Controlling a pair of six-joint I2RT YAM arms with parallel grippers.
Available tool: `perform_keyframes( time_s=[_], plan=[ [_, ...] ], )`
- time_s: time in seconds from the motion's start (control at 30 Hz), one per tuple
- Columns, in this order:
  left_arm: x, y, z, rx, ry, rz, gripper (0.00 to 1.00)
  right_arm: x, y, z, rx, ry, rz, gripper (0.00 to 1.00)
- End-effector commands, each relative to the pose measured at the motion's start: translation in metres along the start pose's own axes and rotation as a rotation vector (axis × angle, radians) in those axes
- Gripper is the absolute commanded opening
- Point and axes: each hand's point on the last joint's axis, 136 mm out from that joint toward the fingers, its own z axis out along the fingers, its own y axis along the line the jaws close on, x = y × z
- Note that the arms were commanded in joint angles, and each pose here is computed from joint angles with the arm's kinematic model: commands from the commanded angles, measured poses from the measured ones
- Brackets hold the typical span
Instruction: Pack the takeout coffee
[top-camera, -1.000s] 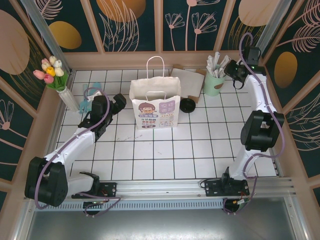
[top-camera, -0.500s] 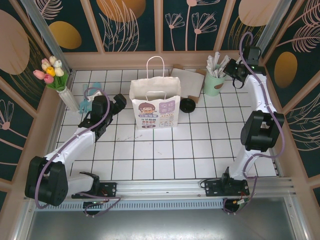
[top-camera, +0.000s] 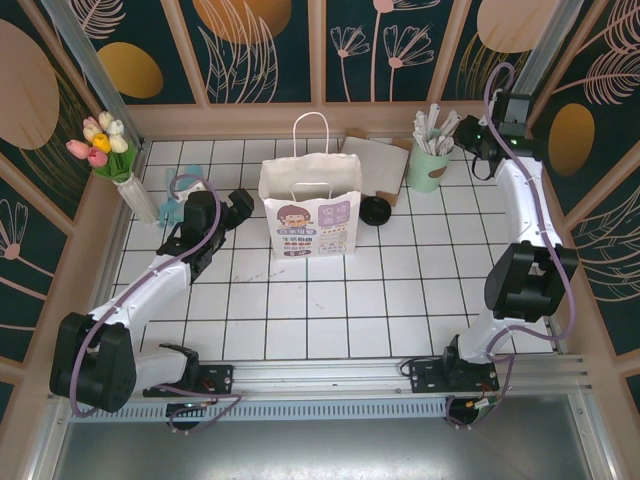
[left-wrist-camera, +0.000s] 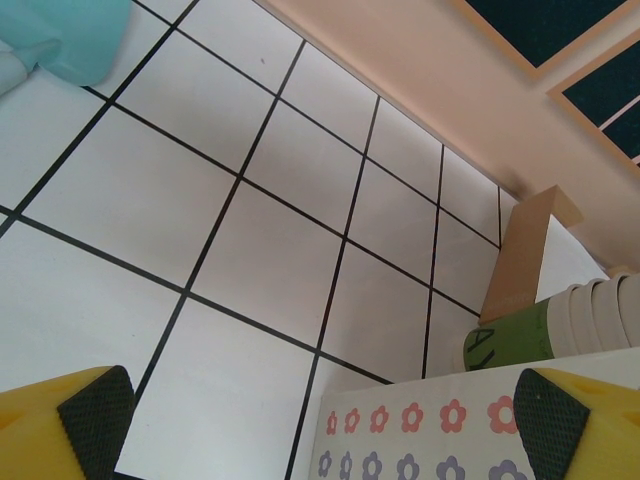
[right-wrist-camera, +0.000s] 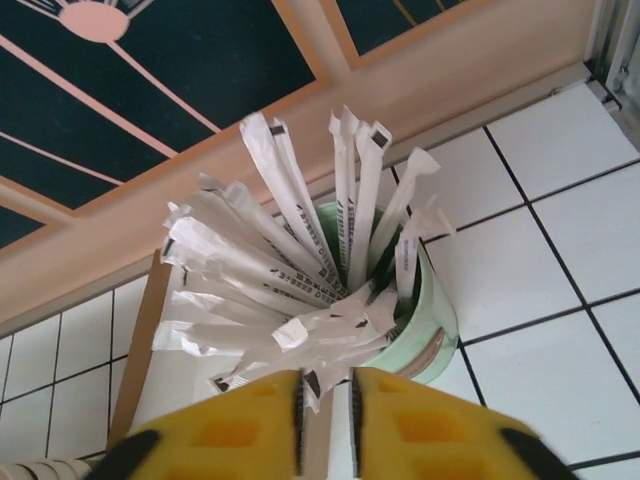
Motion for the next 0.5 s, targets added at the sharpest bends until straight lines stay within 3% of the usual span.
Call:
perform_keyframes(
  time_s=[0.0, 0.47],
  plan=[
    [-0.019, -0.016, -0.006, 0.047, -0.054, 0.020, 0.99, 0.011, 0.001, 0.004, -0.007, 0.016, -0.063, 0.27],
    [-0.017, -0.018, -0.001, 0.052, -0.038, 0.021, 0.99, 0.040, 0.018, 0.016, -0.073, 0.102, -0.113, 0.34]
  ],
)
